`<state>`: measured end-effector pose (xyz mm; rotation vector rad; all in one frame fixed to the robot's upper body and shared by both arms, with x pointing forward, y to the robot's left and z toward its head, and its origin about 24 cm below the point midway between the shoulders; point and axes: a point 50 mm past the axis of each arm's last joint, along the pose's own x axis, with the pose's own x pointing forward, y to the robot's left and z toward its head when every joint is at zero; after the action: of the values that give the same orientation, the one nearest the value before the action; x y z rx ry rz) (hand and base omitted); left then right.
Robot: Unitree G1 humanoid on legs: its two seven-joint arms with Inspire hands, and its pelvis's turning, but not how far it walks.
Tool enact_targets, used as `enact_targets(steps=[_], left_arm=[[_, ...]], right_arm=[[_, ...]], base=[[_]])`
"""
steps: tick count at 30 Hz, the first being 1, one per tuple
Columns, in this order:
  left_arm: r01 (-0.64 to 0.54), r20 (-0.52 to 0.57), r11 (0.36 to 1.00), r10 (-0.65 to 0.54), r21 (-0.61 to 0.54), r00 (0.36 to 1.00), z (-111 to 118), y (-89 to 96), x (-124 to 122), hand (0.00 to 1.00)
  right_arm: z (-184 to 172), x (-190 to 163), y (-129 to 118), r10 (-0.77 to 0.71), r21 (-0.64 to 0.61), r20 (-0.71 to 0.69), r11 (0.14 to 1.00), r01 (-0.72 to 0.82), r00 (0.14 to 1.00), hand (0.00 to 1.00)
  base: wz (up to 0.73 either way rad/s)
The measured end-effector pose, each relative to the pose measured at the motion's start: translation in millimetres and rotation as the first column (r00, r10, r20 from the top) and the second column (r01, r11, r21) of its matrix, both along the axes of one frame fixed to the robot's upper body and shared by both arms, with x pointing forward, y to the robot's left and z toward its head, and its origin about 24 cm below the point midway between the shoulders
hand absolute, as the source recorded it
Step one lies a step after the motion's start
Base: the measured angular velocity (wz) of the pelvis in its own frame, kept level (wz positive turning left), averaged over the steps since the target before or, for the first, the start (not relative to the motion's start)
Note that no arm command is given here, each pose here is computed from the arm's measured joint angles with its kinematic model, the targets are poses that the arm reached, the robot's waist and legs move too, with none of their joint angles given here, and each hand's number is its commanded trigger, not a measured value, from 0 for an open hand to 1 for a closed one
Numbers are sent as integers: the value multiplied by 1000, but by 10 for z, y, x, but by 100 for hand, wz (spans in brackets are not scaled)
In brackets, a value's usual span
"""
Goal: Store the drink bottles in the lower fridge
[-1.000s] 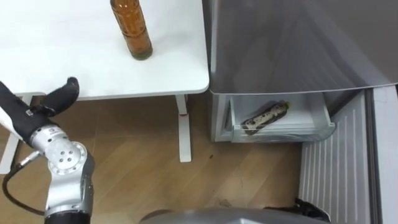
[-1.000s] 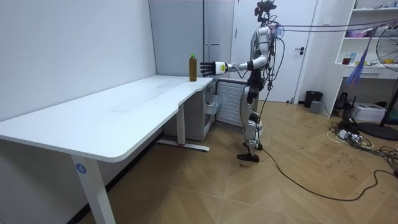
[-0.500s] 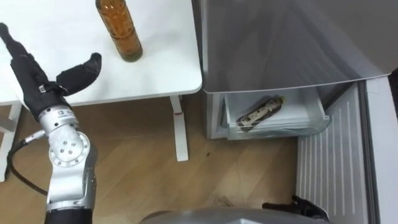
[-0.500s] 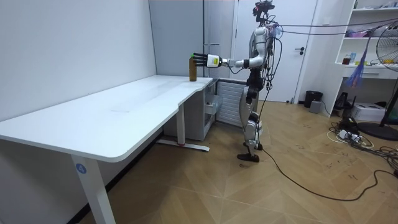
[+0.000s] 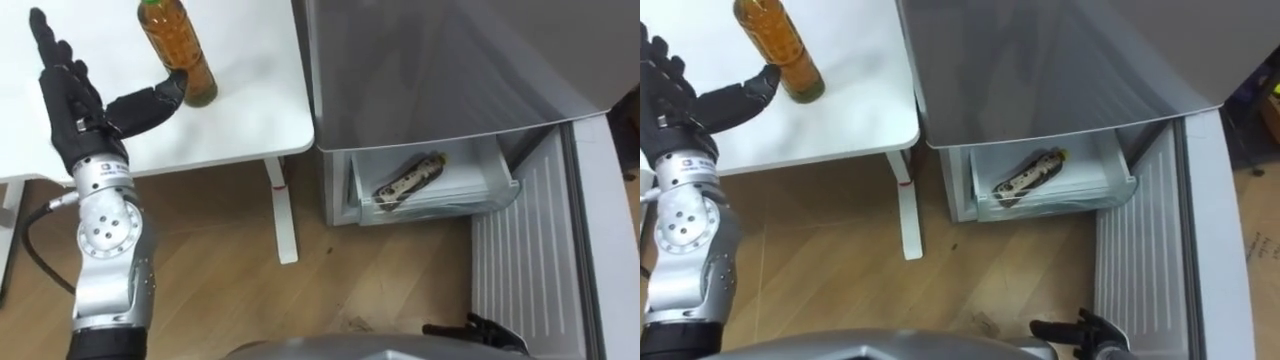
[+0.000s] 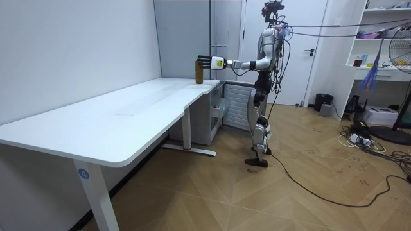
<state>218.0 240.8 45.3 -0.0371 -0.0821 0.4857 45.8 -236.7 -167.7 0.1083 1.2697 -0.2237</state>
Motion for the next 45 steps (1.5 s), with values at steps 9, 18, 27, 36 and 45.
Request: enact_targets(steps=[9,18,27,36,45], left_arm=[[-10,-8,997,10,-79,1000,-15,94,87,0],[-15,-25,977,10,-211,1000,-125,178,186,0],[-38,-3,971,39,-236,999,-52,324,377,0],[-30,-12,969,27,-246,1000,-10,337,499,0],[-61,-98,971,39,-233,994,-99,475,480,0]], right_arm=[[3,3,-9,-9,8,5,1000,9,1000,0],[18,-7,-58,-29,-13,16,1000,29,999,0],[15,-76,-100,-33,-49,-16,998,32,999,0],[22,-90,-133,-42,-51,-23,998,41,999,0],[33,-120,-199,-7,-78,-73,997,2,997,0]], base=[[-10],[-2],[-3],[0],[-4]])
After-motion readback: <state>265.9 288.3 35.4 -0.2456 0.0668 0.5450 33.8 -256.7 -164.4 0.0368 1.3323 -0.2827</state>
